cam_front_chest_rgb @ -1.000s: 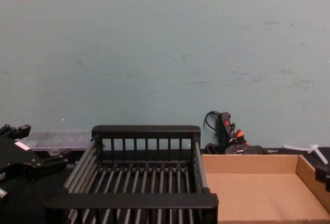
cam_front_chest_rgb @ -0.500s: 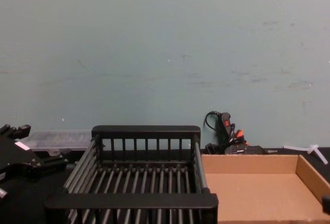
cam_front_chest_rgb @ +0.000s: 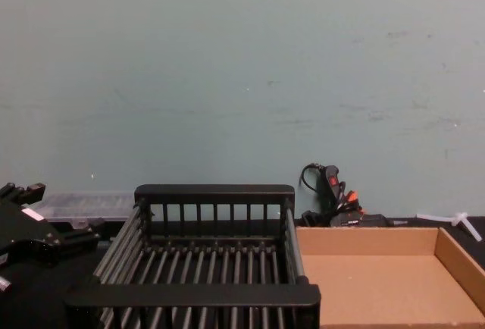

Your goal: Pick up the white tape and place it into the black box , Pick up the silver tape and place it into the brown box.

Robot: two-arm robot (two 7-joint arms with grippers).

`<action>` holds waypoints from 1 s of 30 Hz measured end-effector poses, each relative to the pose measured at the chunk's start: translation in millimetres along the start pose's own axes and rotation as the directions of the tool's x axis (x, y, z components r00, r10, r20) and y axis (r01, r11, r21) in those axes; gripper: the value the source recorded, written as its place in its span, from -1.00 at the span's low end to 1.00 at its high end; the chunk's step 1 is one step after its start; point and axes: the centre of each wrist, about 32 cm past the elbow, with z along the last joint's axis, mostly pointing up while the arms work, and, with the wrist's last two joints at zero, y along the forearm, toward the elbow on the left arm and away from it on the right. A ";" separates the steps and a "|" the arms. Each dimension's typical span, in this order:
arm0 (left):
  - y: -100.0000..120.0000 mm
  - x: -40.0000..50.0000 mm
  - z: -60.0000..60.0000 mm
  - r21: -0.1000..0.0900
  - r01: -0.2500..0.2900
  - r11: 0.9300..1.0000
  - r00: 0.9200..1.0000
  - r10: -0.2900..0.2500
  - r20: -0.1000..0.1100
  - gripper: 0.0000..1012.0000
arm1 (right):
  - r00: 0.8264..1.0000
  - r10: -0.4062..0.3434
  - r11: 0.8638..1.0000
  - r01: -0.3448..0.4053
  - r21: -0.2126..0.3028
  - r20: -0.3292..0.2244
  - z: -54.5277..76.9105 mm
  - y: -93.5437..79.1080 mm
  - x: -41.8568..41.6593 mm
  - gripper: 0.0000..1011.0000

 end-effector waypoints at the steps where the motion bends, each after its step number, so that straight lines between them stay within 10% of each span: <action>1: 0.0 0.0 0.0 0.000 0.000 1.000 1.000 0.000 0.000 0.98 | 1.000 0.002 1.000 -0.002 -0.004 -0.001 0.0 0.1 -0.3 0.98; 30: 0.0 0.0 0.0 0.000 0.000 1.000 1.000 0.000 0.000 0.98 | 0.998 0.030 0.988 -0.038 -0.152 -0.051 1.0 18.8 -1.0 0.98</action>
